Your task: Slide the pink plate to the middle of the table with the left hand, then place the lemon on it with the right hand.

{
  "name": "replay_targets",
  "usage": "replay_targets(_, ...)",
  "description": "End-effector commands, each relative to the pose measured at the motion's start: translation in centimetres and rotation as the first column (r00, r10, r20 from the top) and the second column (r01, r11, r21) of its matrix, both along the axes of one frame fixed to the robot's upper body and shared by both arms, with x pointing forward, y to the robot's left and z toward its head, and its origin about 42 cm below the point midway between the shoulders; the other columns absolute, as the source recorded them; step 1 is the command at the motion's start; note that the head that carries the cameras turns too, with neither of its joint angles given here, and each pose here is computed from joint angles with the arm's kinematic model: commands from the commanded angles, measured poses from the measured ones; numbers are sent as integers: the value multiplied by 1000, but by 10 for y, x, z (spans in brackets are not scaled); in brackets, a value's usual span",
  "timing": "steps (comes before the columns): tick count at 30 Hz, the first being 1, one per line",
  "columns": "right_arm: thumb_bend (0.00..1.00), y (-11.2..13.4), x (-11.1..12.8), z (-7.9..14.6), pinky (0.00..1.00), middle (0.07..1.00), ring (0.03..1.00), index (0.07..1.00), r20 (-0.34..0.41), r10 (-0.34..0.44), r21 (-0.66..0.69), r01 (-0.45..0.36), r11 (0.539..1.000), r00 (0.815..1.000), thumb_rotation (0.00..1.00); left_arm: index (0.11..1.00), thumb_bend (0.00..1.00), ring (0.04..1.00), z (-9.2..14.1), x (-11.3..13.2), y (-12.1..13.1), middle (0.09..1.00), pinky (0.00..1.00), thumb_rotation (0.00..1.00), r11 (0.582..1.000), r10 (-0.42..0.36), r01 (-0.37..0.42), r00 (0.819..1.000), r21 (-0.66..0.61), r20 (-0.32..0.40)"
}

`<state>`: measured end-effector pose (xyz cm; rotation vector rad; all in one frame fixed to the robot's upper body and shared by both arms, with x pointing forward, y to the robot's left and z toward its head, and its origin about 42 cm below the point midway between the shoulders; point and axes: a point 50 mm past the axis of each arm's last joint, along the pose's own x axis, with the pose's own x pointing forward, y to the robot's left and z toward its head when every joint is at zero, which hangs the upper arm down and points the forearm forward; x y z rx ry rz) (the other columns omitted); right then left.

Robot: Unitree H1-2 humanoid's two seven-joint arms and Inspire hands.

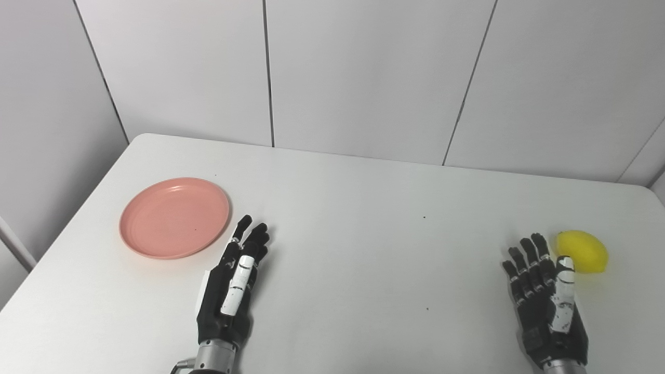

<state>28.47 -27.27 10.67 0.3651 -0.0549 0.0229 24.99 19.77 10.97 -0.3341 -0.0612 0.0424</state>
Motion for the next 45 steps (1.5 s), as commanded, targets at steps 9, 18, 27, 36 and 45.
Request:
replay_targets(9, 773, -7, -19, -32, 1000, 999, 986, 991, -91, -24, 4, 24, 1000, 996, 940, 900, 701, 903, -20, -12, -6, 874, 937, 618, 999, 12, -15, 995, -32, -101)
replay_targets(18, 765, -1, -19, -32, 1000, 999, 984, 993, -97, -22, 6, 23, 1000, 995, 943, 900, 677, 900, -16, -11, 1, 876, 940, 640, 1000, 10, -12, 997, -28, -78)
replay_targets(27, 742, -3, -18, -33, 1000, 990, 978, 984, -97, -32, -1, 32, 999, 995, 942, 894, 622, 899, -2, -9, 1, 875, 929, 686, 1000, 8, -9, 1000, -24, -28)
replay_targets(36, 730, -8, -17, -36, 1000, 996, 981, 990, -104, -29, -19, 27, 999, 994, 959, 881, 694, 882, 19, 2, -11, 867, 908, 711, 999, 0, 0, 1000, -34, -2)
replay_targets(45, 734, -6, -17, -35, 1000, 1000, 984, 997, -103, -28, -11, 27, 1000, 994, 947, 899, 818, 906, 53, 19, 1, 891, 927, 761, 1000, -25, 25, 999, -10, 40)
